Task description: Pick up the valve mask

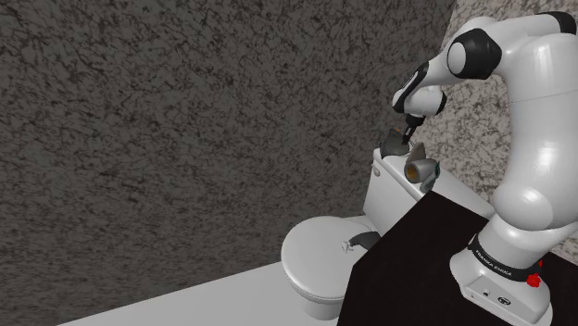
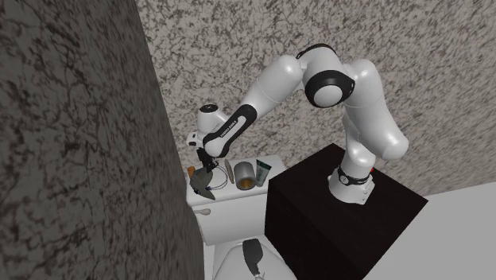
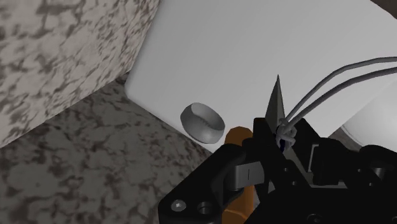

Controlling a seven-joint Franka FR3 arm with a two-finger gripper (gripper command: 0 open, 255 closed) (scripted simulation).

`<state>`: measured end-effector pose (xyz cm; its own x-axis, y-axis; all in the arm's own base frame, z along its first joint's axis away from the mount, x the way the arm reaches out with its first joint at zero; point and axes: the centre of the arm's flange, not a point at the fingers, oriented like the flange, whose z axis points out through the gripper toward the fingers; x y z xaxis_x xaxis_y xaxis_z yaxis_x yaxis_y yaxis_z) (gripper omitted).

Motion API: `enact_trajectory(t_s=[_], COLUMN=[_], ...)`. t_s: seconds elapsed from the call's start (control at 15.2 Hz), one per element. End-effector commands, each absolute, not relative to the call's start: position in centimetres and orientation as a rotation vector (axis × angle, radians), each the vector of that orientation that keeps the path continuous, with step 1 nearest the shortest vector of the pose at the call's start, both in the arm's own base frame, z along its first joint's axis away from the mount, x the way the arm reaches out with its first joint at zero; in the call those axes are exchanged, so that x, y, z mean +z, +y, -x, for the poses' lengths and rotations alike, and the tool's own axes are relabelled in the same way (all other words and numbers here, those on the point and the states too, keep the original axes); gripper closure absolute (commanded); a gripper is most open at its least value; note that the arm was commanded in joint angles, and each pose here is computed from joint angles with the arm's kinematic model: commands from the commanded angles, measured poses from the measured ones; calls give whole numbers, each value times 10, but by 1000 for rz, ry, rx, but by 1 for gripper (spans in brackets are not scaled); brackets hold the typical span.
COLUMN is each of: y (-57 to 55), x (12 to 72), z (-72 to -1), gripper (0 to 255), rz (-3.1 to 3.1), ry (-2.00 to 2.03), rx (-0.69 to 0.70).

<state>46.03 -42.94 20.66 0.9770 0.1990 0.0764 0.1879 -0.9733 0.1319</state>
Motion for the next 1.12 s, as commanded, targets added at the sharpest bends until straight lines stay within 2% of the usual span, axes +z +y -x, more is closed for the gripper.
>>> enact_trajectory(t_s=[0.0, 0.26, 1.06], y=[-429, -429, -429], x=[206, 206, 269], z=[-460, -461, -461], gripper=[255, 255, 255], rz=[-3000, -3000, -3000], ry=[295, 295, 295], rx=[135, 135, 135])
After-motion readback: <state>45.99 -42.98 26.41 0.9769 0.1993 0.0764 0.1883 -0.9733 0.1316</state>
